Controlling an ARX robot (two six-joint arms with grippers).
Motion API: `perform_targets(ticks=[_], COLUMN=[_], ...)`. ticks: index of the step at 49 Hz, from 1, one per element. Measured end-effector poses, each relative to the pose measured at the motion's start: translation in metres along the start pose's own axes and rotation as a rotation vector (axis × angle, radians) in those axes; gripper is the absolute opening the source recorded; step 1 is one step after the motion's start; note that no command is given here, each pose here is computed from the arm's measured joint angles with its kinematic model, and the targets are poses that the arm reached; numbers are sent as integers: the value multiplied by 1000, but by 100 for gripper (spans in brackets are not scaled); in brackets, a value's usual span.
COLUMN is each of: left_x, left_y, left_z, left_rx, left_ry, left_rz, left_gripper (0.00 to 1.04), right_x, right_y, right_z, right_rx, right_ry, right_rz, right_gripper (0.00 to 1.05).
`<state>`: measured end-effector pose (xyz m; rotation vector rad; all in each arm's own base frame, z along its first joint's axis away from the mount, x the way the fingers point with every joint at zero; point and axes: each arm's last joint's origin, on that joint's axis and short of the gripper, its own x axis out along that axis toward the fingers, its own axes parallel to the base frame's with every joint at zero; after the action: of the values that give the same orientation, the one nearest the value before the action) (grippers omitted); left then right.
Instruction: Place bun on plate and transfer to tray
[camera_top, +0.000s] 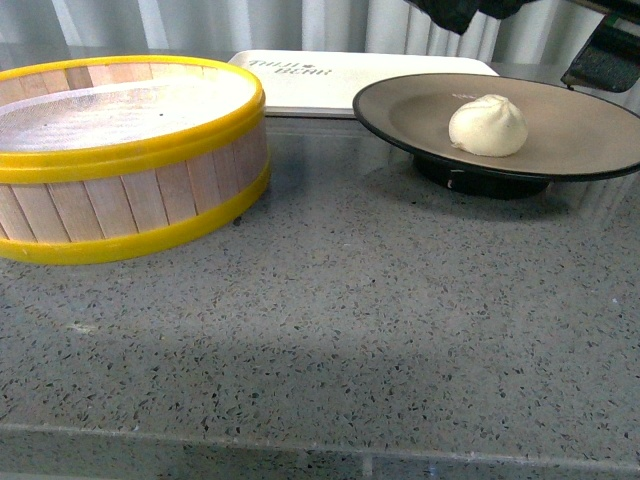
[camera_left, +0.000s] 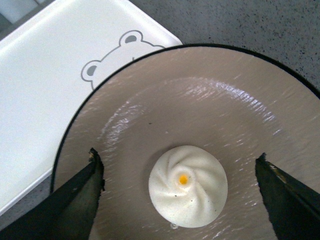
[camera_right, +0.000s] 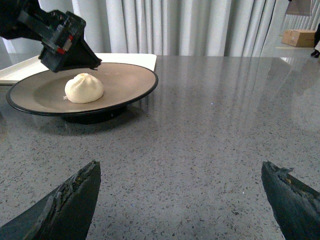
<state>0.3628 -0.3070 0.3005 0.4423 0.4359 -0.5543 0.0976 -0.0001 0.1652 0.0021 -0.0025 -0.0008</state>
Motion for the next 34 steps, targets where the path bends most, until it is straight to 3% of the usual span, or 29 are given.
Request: perform_targets(ticks=[3,8,17,22,26,29,34], left_x=[-9,-30,-142,-205,-230,-240,-247], left_y=[6,16,54,76,89,99,105], left_z=[5,11,3,-32,-63,-93,-134], left_rx=[-11,-26,-66,-90,-117,-275,-372], left_ry=[-20,-77,-299,-344,-332,-396,-461], left_rz=[8,28,117,171,210,449,530], left_gripper=[100,98,98,98,98,85,70], right_x=[0,0,0,0,0,0,0], right_y=[0,0,0,0,0,0,0], right_z=[0,0,0,0,0,0,0], right_rx=[0,0,0,0,0,0,0], right_ry=[0,0,0,0,0,0,0], right_rz=[0,0,0,0,0,0,0], right_gripper=[96,96,96,96,96,96,96])
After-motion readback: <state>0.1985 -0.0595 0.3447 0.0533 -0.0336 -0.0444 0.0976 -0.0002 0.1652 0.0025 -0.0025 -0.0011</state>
